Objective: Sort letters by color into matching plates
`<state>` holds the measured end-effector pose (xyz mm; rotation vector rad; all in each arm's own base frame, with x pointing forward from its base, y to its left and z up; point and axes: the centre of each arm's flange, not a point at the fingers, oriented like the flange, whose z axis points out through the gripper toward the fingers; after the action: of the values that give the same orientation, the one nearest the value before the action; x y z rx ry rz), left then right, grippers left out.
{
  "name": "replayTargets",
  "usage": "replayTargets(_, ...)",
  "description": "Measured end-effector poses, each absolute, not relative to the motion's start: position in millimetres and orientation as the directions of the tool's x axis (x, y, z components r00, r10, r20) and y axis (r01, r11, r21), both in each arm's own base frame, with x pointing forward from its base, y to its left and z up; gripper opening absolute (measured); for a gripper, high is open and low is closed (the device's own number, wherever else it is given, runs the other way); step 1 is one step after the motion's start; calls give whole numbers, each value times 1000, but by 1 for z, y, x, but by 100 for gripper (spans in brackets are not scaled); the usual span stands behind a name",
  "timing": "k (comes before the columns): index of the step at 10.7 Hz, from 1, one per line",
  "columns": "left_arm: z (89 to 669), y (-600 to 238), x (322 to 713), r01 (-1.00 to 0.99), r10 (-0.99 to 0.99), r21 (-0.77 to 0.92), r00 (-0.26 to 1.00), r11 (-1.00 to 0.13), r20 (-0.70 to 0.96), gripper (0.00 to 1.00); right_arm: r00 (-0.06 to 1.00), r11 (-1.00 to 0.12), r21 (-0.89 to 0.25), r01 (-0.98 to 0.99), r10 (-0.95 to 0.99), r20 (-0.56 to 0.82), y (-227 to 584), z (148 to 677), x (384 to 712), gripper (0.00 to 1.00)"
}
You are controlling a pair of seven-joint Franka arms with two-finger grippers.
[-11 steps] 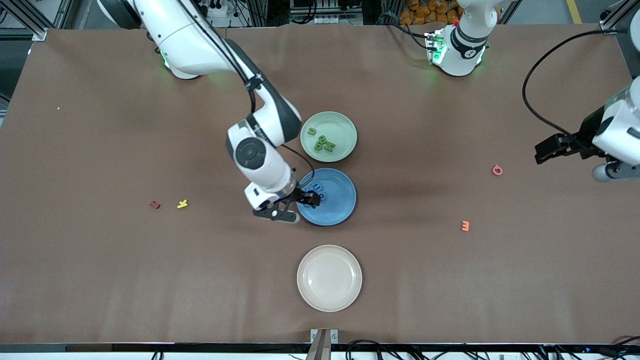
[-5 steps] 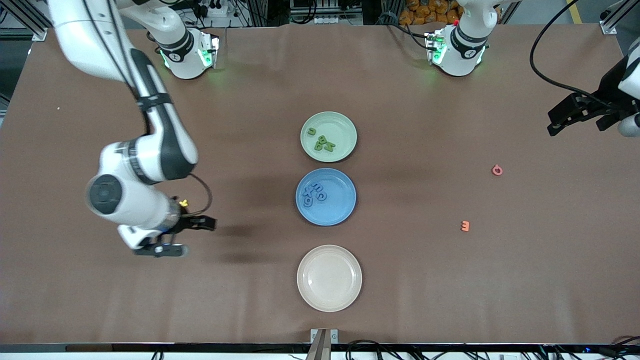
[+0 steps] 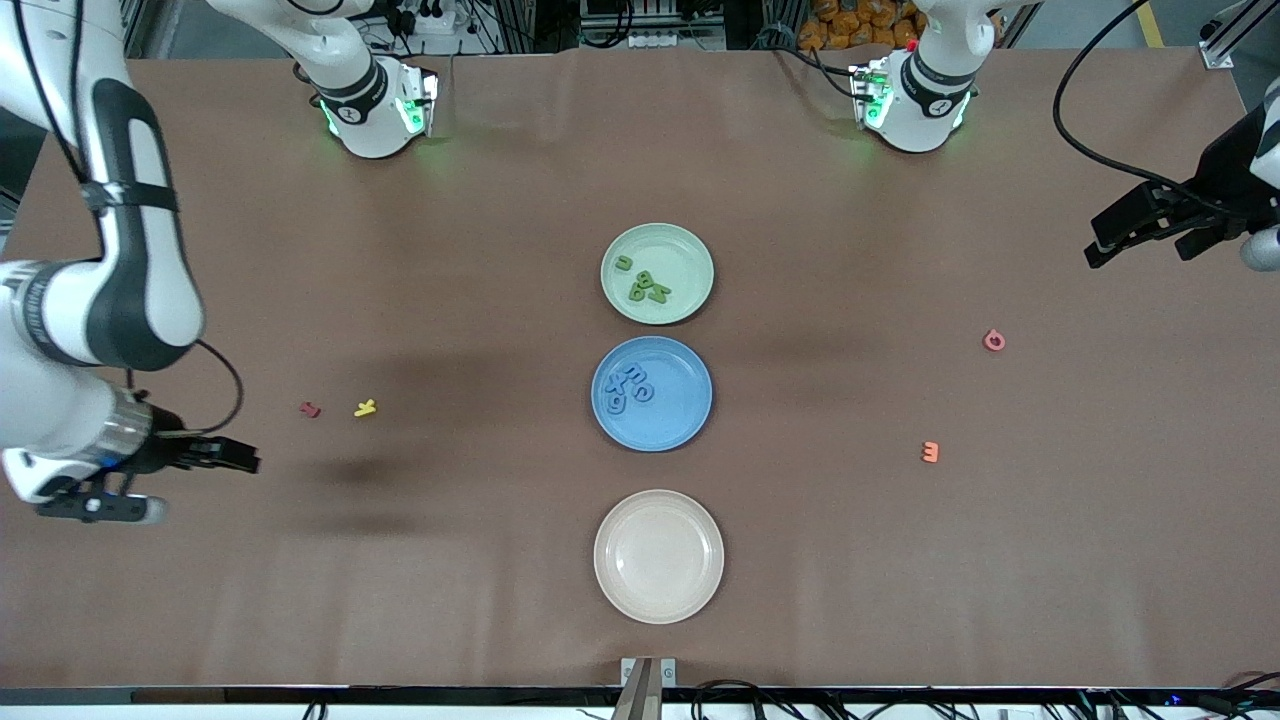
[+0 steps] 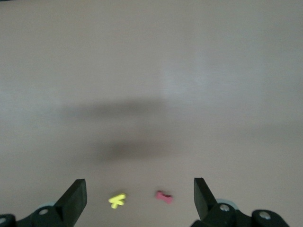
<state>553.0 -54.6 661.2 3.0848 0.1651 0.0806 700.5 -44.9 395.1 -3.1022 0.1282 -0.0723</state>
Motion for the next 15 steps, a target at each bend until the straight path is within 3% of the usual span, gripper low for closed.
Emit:
replayTargets(4, 647, -44, 556, 126, 128, 52, 991, -991, 37, 100, 995, -994, 57, -97, -98, -8, -82, 486, 658, 100)
replayTargets(10, 640, -43, 559, 127, 130, 43, 990, -991, 63, 100, 994, -995, 28, -99, -100, -48, -72, 647, 561, 100)
replayTargets(12, 641, -41, 559, 127, 129, 28, 989, -992, 77, 100, 996, -996, 23, -86, -87, -15, -64, 669, 547, 100)
replayTargets(15, 642, -39, 560, 125, 124, -2, 988, -992, 90, 100, 998, -998, 23, -66, -66, -2, -53, 644, 558, 100)
